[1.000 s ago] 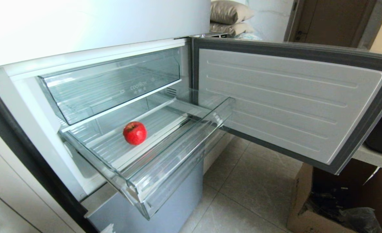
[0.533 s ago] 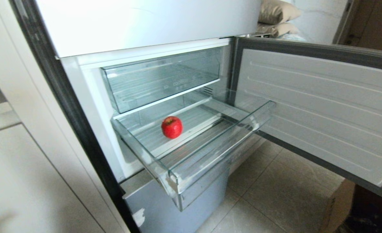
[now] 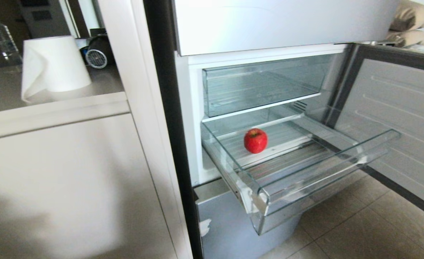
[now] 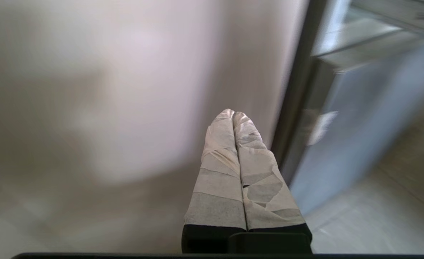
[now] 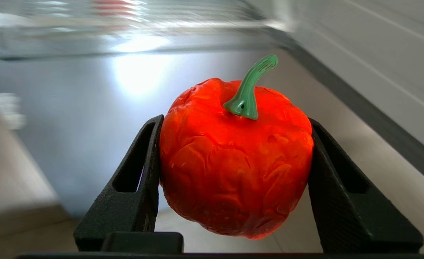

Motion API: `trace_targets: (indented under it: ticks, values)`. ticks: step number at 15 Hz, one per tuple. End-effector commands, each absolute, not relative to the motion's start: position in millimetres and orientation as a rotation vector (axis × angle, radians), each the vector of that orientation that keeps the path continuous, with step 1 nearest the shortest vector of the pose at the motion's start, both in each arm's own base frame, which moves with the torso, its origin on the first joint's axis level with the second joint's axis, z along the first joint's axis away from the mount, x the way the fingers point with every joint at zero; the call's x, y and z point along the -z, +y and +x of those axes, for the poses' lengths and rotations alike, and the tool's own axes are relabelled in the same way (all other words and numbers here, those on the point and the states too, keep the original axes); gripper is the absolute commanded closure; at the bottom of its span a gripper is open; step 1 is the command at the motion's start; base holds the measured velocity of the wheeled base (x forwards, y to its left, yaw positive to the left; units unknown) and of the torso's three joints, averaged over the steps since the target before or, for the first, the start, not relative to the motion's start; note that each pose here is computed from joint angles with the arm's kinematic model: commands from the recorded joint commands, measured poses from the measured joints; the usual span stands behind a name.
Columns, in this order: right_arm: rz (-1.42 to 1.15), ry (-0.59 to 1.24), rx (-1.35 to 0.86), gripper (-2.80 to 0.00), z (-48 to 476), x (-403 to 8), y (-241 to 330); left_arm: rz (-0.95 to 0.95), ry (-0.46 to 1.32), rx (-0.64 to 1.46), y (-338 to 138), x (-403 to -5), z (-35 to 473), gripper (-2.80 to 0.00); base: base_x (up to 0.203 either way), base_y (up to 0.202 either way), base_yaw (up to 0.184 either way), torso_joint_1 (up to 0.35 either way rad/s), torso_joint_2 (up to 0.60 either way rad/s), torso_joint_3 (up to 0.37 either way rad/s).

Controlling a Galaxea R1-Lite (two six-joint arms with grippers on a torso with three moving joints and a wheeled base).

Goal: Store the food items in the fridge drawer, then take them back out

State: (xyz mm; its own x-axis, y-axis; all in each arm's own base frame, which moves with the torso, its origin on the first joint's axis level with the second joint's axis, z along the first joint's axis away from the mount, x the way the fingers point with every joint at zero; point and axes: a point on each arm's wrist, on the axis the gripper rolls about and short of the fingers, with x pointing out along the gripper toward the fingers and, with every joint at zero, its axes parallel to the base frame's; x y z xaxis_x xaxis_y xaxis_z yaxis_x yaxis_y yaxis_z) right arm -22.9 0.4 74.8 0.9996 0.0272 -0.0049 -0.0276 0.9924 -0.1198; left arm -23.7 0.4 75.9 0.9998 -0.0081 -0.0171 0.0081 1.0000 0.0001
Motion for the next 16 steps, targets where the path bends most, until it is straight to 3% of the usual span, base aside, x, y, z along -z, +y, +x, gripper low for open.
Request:
trace_targets:
  ticks: [1, 7, 10, 13, 16]
  values:
    - [-0.121, 0.005, -0.028, 0.0, -22.7, -74.9, 0.4, 0.0, 0.017, 0.008, 0.4, -75.9, -23.8, 0.0, 0.002, -0.006, 0.175, 0.007, 0.0, 0.002]
    - [-0.12, -0.009, -0.027, 0.0, -22.7, -76.4, 0.3, 0.0, 0.017, 0.008, 0.4, -75.9, -23.8, 0.0, 0.002, -0.004, 0.143, 0.005, 0.0, 0.003]
    - [-0.141, -0.213, 0.026, 0.0, -27.6, -110.0, -0.5, 0.0, 0.017, 0.008, 0.4, -75.9, -23.8, 0.0, 0.0, 0.0, 0.0, 0.0, 0.0, 0.0]
    - [-0.137, -0.153, 0.059, 0.0, -14.4, -152.7, -1.3, 0.0, 0.017, 0.009, 0.4, -75.9, -23.8, 0.0, 0.0, 0.0, 0.0, 0.0, 0.0, 0.0]
    - [-0.111, 0.004, 0.051, 0.0, 31.7, -193.2, -1.1, 0.0, 0.017, 0.008, 0.4, -75.9, -23.8, 0.0, 0.0, 0.0, 0.0, 0.0, 0.0, 0.0]
